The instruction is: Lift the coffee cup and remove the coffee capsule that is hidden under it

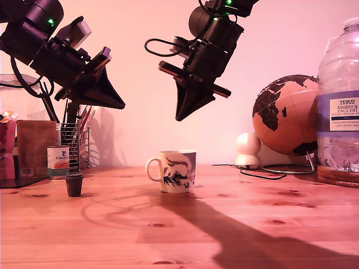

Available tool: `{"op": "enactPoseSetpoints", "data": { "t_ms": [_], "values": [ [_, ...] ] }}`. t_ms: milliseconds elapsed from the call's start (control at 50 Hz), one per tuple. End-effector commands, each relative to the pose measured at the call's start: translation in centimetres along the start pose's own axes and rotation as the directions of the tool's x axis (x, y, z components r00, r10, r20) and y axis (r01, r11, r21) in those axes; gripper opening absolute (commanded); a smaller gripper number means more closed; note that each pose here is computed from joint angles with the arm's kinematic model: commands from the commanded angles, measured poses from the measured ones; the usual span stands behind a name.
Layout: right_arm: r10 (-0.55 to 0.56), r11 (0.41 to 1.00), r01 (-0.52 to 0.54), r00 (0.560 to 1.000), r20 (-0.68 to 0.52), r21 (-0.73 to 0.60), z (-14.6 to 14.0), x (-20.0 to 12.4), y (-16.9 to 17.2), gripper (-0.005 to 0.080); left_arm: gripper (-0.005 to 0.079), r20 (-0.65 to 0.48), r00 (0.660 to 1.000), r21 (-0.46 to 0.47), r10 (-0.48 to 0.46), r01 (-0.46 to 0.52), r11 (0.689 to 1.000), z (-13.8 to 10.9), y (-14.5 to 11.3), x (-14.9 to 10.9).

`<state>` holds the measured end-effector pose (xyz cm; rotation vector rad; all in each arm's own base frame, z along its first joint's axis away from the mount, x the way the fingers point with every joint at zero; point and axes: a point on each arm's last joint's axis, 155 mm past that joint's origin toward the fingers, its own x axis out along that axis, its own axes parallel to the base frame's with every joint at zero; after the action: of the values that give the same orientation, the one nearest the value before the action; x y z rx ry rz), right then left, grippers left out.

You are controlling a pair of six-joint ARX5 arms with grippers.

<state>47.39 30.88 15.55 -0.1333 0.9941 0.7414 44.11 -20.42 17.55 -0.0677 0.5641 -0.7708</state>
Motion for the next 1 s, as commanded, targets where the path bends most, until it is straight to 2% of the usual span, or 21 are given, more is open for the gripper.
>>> {"op": "enactPoseSetpoints", "data": {
  "t_ms": [0, 160, 260, 280, 380, 420, 460, 480, 520, 600, 620, 640, 740, 980],
  "values": [
    [0.050, 0.998, -0.050, 0.999, -0.014, -0.025, -0.2, 0.9, 2.4, -0.0012, -0.0024, 0.004, 1.000, 0.003, -0.001, 0.001, 1.000, 0.1, 0.0, 0.0],
    [0.081, 0.989, -0.083, 0.996, -0.027, -0.118, -0.5, 1.4, 4.7, -0.0012, -0.0024, -0.018, 1.000, -0.003, -0.002, 0.002, 1.000, -0.5, 0.0, 0.0],
    [0.074, 0.984, -0.080, 0.996, -0.045, -0.159, -0.9, 1.4, 4.9, -0.0012, -0.0024, -0.046, 0.999, 0.012, -0.004, 0.004, 1.000, -1.2, -0.1, 0.1],
    [0.074, 0.984, -0.080, 0.996, -0.048, -0.160, -1.0, 1.4, 4.9, -0.0012, -0.0024, -0.051, 0.999, 0.062, -0.002, 0.005, 0.998, -1.3, -0.1, 0.1],
    [0.068, 0.986, -0.077, 0.996, -0.060, -0.151, -1.3, 1.3, 4.4, -0.0012, -0.0024, -0.059, 0.998, 0.144, 0.004, 0.004, 0.990, -1.6, 0.0, 0.1],
    [0.063, 0.987, -0.071, 0.996, -0.065, -0.142, -1.4, 1.2, 3.9, -0.0012, -0.0024, -0.057, 0.998, 0.212, 0.004, 0.008, 0.977, -1.5, -0.1, 0.1],
    [0.056, 0.989, -0.065, 0.996, -0.073, -0.130, -1.7, 1.0, 3.2, -0.0012, -0.0024, -0.056, 0.998, 0.220, 0.008, 0.004, 0.976, -1.5, 0.0, 0.2],
    [0.054, 0.990, -0.064, 0.995, -0.079, -0.124, -1.8, 1.0, 2.9, -0.0012, -0.0024, -0.057, 0.998, 0.269, 0.011, 0.004, 0.963, -1.5, 0.0, 0.2],
    [0.047, 0.993, -0.057, 0.995, -0.089, -0.107, -2.1, 0.7, 2.1, -0.0012, -0.0017, -0.059, 0.998, 0.295, 0.011, 0.007, 0.955, -1.5, -0.1, 0.2],
    [0.036, 0.996, -0.045, 0.994, -0.107, -0.077, -2.7, 0.3, 0.7, -0.0012, 0.0050, -0.064, 0.998, 0.322, 0.006, 0.015, 0.947, -1.7, -0.4, 0.4],
    [0.034, 0.997, -0.042, 0.993, -0.111, -0.071, -2.8, 0.2, 0.4, -0.0012, 0.0074, -0.064, 0.998, 0.323, 0.004, 0.017, 0.946, -1.7, -0.4, 0.5],
    [0.032, 0.997, -0.039, 0.993, -0.114, -0.064, -2.9, 0.1, 0.1, -0.0012, 0.0105, -0.065, 0.998, 0.374, 0.002, 0.022, 0.927, -1.8, -0.5, 0.6],
    [0.019, 0.999, -0.024, 0.992, -0.122, -0.035, -3.3, -0.3, -1.4, -0.0012, 0.0244, -0.071, 0.997, 0.403, -0.016, 0.043, 0.914, -2.1, -0.9, 1.3],
    [0.001, 1.000, -0.002, 0.993, -0.121, -0.008, -3.5, -1.0, -3.6, -0.0012, 0.0367, -0.112, 0.993, 0.428, -0.025, 0.071, 0.901, -4.0, -0.8, 3.6]
  ]
}}
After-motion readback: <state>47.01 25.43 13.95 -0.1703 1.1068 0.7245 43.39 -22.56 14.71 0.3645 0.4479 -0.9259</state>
